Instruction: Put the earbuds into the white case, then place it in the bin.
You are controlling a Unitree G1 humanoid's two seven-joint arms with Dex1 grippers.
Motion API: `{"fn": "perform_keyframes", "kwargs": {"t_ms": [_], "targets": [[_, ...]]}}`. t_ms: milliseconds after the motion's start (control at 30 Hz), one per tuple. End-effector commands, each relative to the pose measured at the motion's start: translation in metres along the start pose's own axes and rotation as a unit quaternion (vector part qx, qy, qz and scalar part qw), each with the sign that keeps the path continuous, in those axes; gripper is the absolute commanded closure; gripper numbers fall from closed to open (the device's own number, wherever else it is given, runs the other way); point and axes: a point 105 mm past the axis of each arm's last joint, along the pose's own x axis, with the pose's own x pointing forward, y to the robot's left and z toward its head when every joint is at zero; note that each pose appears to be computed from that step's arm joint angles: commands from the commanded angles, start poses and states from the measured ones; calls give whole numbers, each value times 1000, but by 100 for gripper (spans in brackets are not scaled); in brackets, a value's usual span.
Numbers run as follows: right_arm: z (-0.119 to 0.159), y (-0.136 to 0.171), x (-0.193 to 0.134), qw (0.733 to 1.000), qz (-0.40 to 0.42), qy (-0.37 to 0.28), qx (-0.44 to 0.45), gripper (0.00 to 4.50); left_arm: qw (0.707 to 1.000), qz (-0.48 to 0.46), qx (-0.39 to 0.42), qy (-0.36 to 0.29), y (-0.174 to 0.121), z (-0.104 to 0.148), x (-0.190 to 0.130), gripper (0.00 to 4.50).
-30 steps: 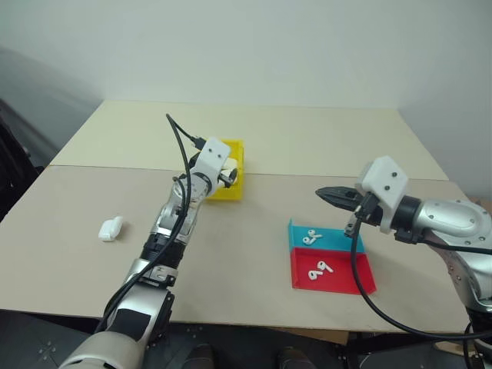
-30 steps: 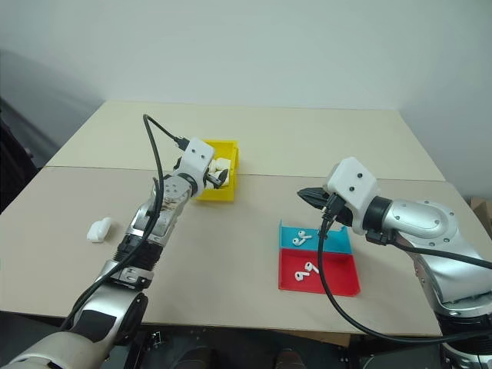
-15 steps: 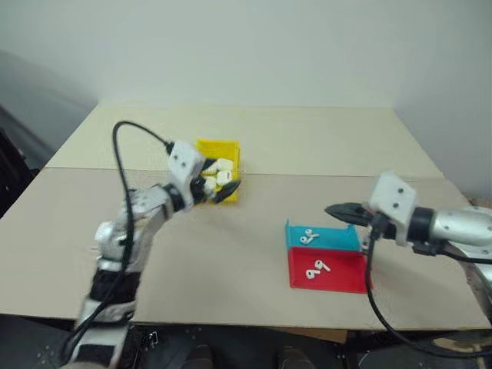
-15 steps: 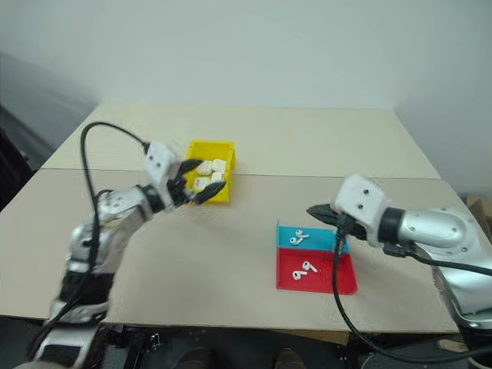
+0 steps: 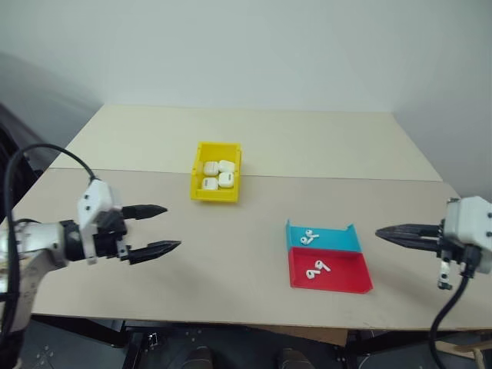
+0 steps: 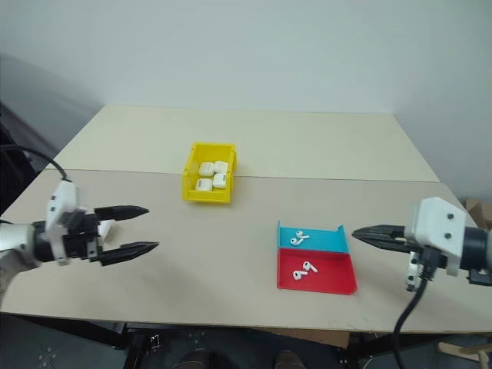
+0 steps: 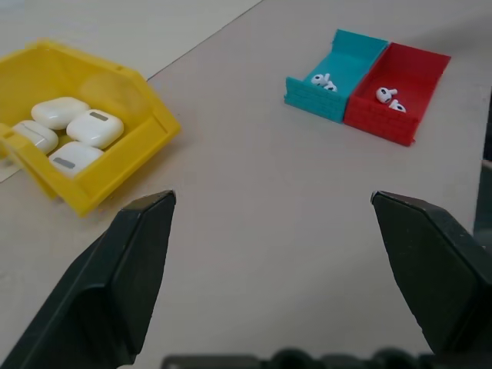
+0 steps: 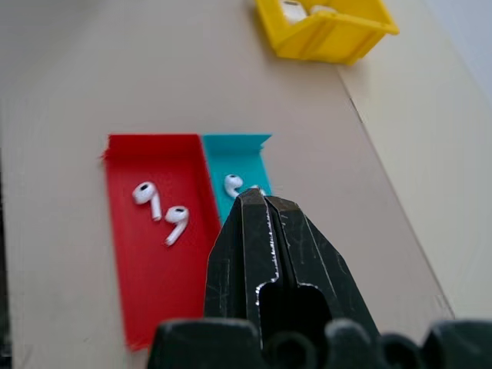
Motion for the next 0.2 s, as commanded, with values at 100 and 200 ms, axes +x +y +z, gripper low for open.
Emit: {"fn": "perform_keyframes", "kwargs": {"t_ms": [100, 200], "targets": [[5, -11, -11, 1000, -18, 9, -10, 450, 999, -8, 35, -17, -8, 18, -13, 8], [2, -13, -8, 1000, -22, 19, -12, 450, 999, -7, 35, -21, -10, 19, -14, 8]]}}
